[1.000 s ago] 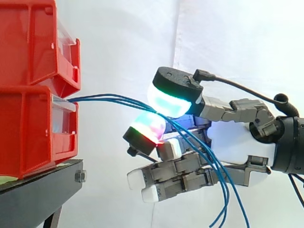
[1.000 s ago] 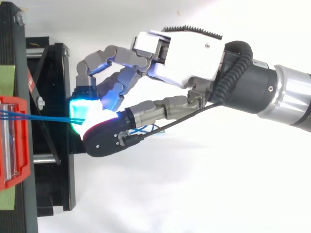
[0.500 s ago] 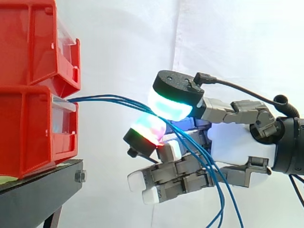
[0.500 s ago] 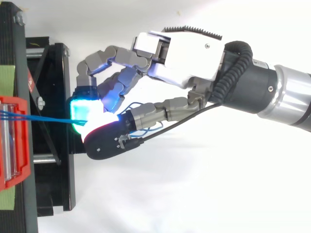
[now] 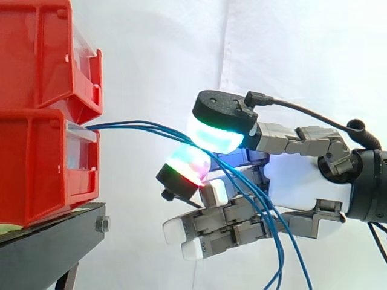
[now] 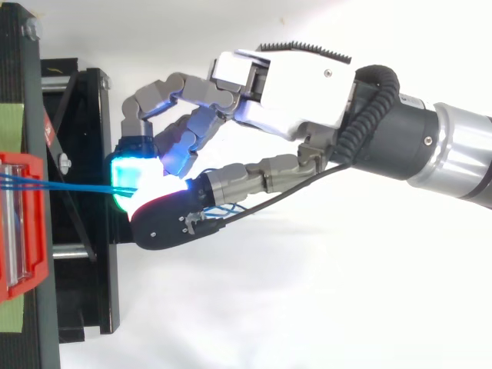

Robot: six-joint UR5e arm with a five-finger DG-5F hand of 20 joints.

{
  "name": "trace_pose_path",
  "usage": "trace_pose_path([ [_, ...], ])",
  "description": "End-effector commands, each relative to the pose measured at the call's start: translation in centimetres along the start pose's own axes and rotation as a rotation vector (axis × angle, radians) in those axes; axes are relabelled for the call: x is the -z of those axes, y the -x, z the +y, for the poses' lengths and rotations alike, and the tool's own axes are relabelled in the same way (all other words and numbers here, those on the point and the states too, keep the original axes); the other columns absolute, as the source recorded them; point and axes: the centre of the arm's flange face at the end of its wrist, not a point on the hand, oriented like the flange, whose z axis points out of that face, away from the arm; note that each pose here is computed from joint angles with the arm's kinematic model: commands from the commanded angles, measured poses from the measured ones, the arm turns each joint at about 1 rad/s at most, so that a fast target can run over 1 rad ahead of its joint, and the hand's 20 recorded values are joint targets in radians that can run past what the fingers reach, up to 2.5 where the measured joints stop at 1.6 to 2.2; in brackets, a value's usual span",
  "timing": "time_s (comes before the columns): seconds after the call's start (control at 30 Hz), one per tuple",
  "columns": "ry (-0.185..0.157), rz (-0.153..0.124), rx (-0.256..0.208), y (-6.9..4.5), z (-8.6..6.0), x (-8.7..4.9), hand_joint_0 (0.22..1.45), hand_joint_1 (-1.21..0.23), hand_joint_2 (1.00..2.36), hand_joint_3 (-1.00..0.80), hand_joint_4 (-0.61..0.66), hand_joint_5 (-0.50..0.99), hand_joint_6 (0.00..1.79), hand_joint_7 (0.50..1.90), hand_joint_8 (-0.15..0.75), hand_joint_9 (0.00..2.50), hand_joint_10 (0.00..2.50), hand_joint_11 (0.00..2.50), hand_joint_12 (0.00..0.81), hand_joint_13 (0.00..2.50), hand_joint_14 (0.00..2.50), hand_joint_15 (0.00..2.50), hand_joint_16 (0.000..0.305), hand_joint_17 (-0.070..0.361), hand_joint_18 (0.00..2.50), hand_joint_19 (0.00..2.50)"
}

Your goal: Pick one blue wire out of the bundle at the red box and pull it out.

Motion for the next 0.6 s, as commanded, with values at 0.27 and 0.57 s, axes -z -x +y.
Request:
trace_pose_path([
  [0.27, -0.001, -0.001, 0.000, 0.00, -0.07, 0.01, 0.63, -0.83, 1.01, -0.16, 0.27, -0.16, 0.82, 1.06, 0.313, 0.98, 0.02, 0.76, 0.401, 0.76, 0.02, 0.42, 0.065, 0.146, 0.57, 0.35],
  [0.57, -0.007, 0.000, -0.002, 0.03, -0.03, 0.07, 0.62, -0.85, 1.02, -0.15, 0.27, -0.15, 0.80, 1.17, 0.296, 0.95, 0.02, 0.71, 0.389, 0.73, 0.02, 0.42, 0.063, 0.142, 0.53, 0.35],
])
